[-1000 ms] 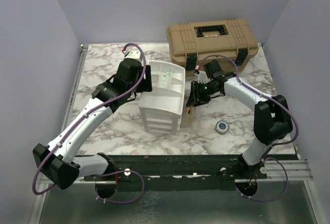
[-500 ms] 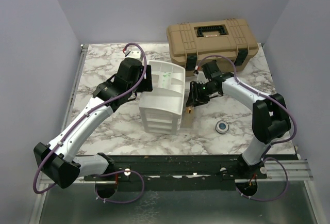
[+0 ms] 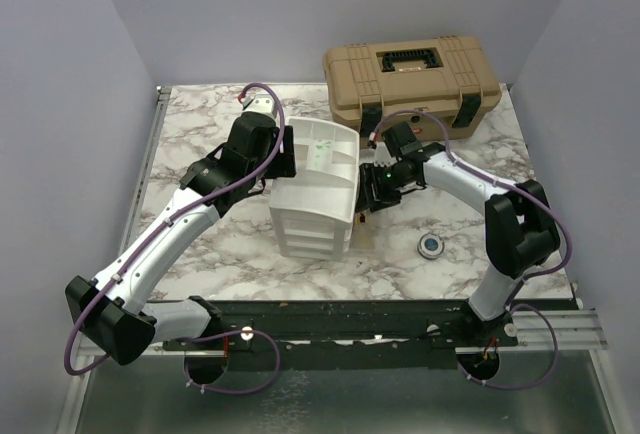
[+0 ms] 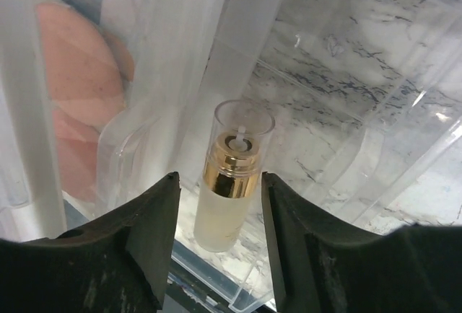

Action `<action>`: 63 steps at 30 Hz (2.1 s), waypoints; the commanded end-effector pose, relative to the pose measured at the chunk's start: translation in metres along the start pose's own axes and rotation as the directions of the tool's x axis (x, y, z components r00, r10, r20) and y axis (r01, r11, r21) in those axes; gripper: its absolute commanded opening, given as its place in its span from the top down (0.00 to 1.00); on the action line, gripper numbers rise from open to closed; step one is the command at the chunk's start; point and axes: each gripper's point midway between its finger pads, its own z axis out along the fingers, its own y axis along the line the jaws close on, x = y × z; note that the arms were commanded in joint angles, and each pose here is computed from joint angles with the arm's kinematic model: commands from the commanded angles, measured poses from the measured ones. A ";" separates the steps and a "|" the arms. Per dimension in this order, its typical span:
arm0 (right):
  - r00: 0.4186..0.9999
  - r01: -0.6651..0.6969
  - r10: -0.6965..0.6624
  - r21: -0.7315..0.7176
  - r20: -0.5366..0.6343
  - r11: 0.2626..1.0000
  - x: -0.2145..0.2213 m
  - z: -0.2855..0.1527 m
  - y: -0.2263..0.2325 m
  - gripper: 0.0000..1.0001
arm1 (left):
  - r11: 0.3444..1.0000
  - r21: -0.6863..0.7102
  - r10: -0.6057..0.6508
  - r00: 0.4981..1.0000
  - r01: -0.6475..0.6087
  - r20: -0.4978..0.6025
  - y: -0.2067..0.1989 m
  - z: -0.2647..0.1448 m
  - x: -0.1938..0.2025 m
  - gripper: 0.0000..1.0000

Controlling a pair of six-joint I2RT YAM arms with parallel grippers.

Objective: Organize the makeup
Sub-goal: Place the makeup in the drawer, then pick up the makeup from the corner of the board.

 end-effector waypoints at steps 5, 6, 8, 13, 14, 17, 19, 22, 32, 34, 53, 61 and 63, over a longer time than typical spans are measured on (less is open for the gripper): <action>0.999 0.040 -0.040 0.035 0.005 0.999 0.005 -0.005 0.002 0.43 | 0.999 0.027 0.018 1.000 -0.018 0.021 -0.001 -0.014 -0.009 0.30; 0.998 0.049 -0.050 0.028 0.029 0.998 0.001 -0.011 0.006 0.43 | 0.999 0.038 0.014 1.000 -0.014 0.018 -0.003 -0.014 -0.008 0.30; 0.993 0.061 -0.065 0.035 0.096 0.998 -0.009 -0.030 0.014 0.41 | 0.999 0.051 0.003 1.000 -0.003 0.011 -0.005 -0.014 -0.006 0.30; 0.948 -0.026 -0.046 0.222 0.316 0.975 -0.033 -0.081 -0.002 0.31 | 0.998 0.059 -0.001 1.000 0.000 0.005 -0.007 -0.014 -0.005 0.30; 0.924 -0.091 -0.030 0.294 0.381 0.951 -0.038 -0.093 -0.016 0.26 | 0.998 0.059 -0.002 1.000 0.002 0.004 -0.007 -0.013 -0.005 0.30; 0.716 -0.548 0.094 0.473 0.692 0.689 -0.024 -0.156 -0.092 0.00 | 0.998 0.058 -0.004 1.000 0.004 0.005 -0.007 -0.013 -0.005 0.30; 0.649 -0.648 0.162 0.428 0.743 0.630 -0.013 -0.164 -0.110 0.00 | 0.998 0.057 -0.005 1.000 0.005 0.006 -0.007 -0.013 -0.005 0.30; 0.525 -0.783 0.289 0.321 0.800 0.534 0.007 -0.169 -0.140 0.00 | 0.998 0.059 -0.004 1.000 0.004 0.002 -0.007 -0.013 -0.004 0.30; 0.156 -0.970 0.311 0.085 0.938 0.229 0.072 -0.206 -0.193 0.03 | 0.998 0.062 -0.005 1.000 0.005 0.003 -0.007 -0.013 -0.003 0.30; 0.161 -0.973 0.317 0.097 0.935 0.208 0.077 -0.206 -0.198 0.05 | 0.998 0.065 -0.007 1.000 0.006 0.004 -0.008 -0.013 -0.004 0.30; 0.042 -0.997 0.510 0.071 0.859 -0.038 0.131 -0.183 -0.277 0.04 | 0.999 0.051 0.001 1.000 -0.003 0.031 -0.005 -0.018 -0.013 0.30; 0.000 -0.996 0.545 0.049 0.838 -0.074 0.142 -0.166 -0.286 0.09 | 0.999 0.049 0.005 1.000 -0.007 0.026 -0.006 -0.014 -0.013 0.30; -0.010 -0.996 0.560 0.038 0.828 -0.075 0.144 -0.159 -0.288 0.11 | 0.999 0.048 0.008 1.000 -0.009 0.020 -0.007 -0.013 -0.012 0.30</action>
